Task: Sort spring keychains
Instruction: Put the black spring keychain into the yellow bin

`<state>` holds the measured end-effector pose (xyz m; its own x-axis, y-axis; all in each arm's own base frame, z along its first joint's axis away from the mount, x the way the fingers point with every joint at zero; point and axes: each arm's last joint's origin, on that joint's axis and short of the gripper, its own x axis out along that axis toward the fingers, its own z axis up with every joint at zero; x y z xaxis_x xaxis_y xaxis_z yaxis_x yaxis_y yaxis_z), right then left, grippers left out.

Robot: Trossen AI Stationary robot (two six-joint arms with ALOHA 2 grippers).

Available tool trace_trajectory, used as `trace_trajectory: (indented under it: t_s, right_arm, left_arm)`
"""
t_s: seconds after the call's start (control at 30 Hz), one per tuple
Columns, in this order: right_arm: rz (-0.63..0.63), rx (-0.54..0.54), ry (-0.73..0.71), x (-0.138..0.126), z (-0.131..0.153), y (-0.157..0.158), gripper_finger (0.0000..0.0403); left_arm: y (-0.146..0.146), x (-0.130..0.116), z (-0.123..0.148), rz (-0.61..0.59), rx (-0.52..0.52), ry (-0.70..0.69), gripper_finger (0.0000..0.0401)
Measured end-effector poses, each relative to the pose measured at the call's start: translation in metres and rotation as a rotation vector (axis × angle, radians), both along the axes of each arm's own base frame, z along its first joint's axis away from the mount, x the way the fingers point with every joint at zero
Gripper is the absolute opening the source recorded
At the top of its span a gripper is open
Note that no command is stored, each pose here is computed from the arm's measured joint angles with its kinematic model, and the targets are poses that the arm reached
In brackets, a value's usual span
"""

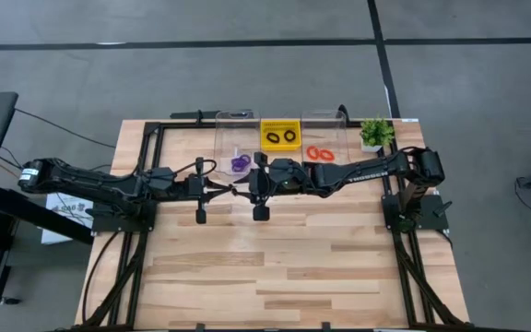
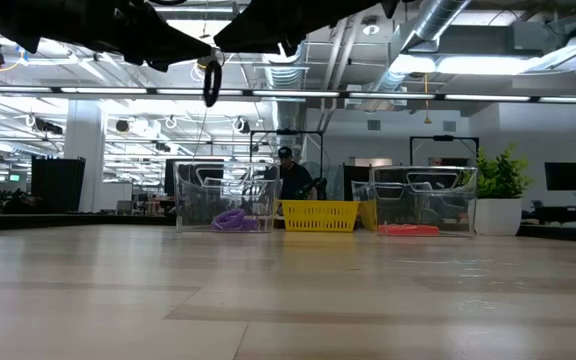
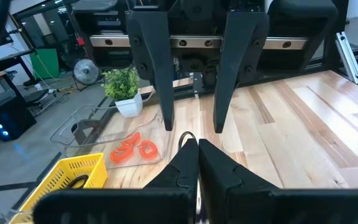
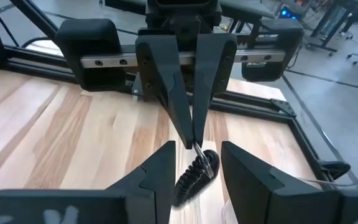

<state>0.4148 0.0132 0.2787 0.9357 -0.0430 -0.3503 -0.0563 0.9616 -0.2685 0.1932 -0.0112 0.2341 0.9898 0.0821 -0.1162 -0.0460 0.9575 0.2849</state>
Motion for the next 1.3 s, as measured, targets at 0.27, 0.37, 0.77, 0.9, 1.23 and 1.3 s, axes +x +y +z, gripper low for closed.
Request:
trace_trajectory:
  t_s: [0.27,0.37,0.77,0.9,1.23,1.3]
  right_arm:
    - [-0.006,0.0,0.0,0.0,0.0,-0.003,0.0121]
    - [-0.013,0.0,0.0,0.0,0.0,-0.005,0.0121]
    - [-0.013,-0.001,0.024,-0.001,-0.002,-0.006,0.0092]
    - [-0.015,-0.001,0.024,-0.001,-0.002,-0.006,0.0025]
    - [-0.041,0.041,0.024,-0.001,-0.003,-0.011,0.0003]
    - [-0.039,0.042,0.024,-0.001,-0.003,-0.011,0.0002]
  left_arm:
    - [0.0,0.0,0.0,0.0,0.0,-0.004,0.0008]
    - [0.0,0.0,0.001,-0.001,0.0,-0.01,0.0008]
    - [0.0,0.0,0.003,-0.003,0.014,-0.031,0.0008]
    - [0.0,0.0,0.003,-0.005,0.016,-0.033,0.0008]
    - [0.0,0.0,0.004,0.002,0.013,-0.035,0.0008]
    - [0.0,0.0,0.003,0.002,0.013,-0.034,0.0008]
